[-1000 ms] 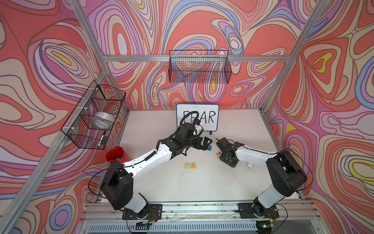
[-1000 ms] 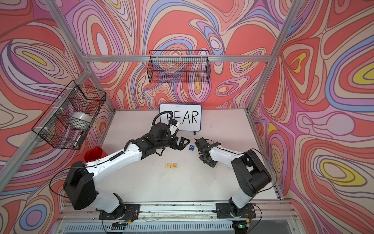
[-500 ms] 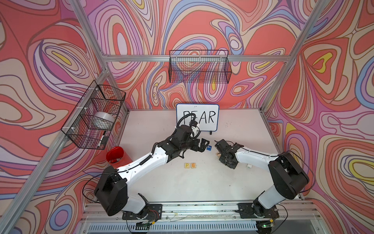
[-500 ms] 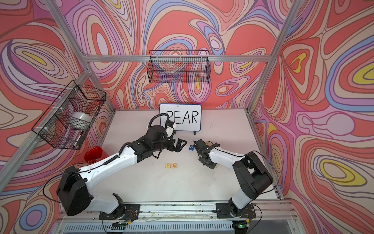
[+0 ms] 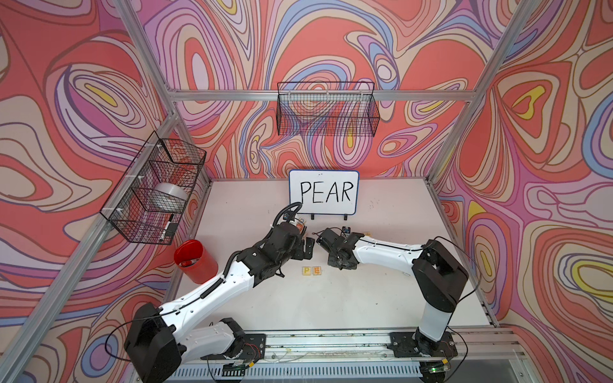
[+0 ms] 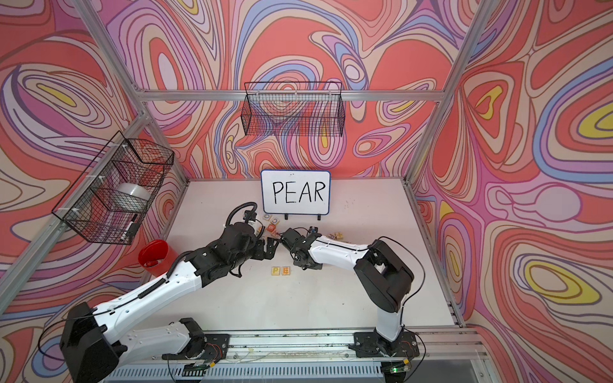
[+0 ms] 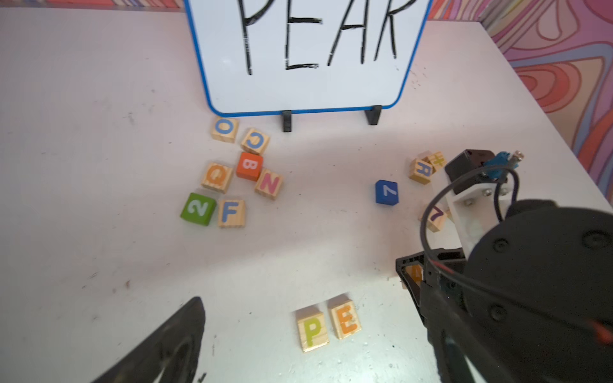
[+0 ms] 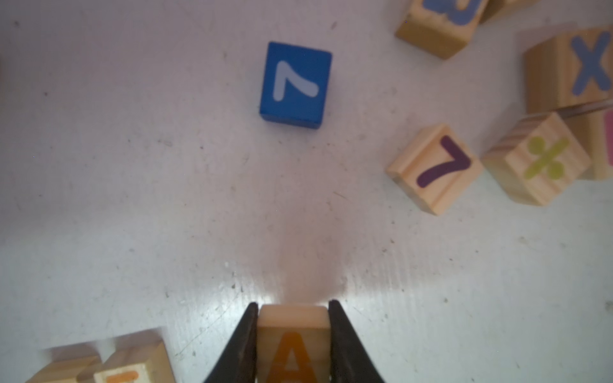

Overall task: Spell the uppercase word “pear” with letter blocks
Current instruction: Place the letter block at the center of the board.

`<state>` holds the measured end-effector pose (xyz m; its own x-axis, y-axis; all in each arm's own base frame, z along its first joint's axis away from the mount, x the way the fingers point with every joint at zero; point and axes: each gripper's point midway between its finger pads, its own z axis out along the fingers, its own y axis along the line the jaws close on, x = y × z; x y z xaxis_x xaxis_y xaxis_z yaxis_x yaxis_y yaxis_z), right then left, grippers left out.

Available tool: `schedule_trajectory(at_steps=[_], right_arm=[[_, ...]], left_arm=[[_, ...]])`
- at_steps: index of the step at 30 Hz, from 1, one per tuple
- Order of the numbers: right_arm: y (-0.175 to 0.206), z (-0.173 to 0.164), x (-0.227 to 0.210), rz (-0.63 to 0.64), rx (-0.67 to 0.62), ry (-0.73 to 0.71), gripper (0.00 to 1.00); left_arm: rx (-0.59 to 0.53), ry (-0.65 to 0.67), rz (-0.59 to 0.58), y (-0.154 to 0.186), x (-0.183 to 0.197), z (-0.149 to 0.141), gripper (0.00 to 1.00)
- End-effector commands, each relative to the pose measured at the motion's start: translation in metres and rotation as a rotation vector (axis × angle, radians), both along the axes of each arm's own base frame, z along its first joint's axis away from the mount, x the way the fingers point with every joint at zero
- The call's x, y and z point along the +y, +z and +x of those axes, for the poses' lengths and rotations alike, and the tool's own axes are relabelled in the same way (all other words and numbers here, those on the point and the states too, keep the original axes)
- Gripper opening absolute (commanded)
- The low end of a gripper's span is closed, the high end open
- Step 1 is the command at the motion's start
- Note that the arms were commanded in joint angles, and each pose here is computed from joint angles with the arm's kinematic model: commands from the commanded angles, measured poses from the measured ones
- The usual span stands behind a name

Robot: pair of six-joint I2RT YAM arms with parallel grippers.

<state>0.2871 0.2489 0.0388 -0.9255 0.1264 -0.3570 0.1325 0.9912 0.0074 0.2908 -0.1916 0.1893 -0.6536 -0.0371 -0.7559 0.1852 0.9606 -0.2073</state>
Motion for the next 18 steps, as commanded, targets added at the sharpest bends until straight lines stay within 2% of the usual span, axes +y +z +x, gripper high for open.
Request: schedule_trajectory(at_steps=[1, 9, 18], right_arm=[[0.001, -0.001, 0.019, -0.009, 0.008, 0.112, 0.29], [-0.011, -0.002, 0.042, 0.034, 0.048, 0.216, 0.29], [-0.019, -0.011, 0.05, 0.061, 0.084, 0.258, 0.29]], left_arm=[[0.004, 0.208, 0.089, -0.007, 0.051, -0.003, 1.0], [0.011, 0.422, 0.06, -0.011, 0.106, -0.013, 1.0], [0.014, 0.474, 0.047, -0.014, 0.121, -0.016, 1.0]])
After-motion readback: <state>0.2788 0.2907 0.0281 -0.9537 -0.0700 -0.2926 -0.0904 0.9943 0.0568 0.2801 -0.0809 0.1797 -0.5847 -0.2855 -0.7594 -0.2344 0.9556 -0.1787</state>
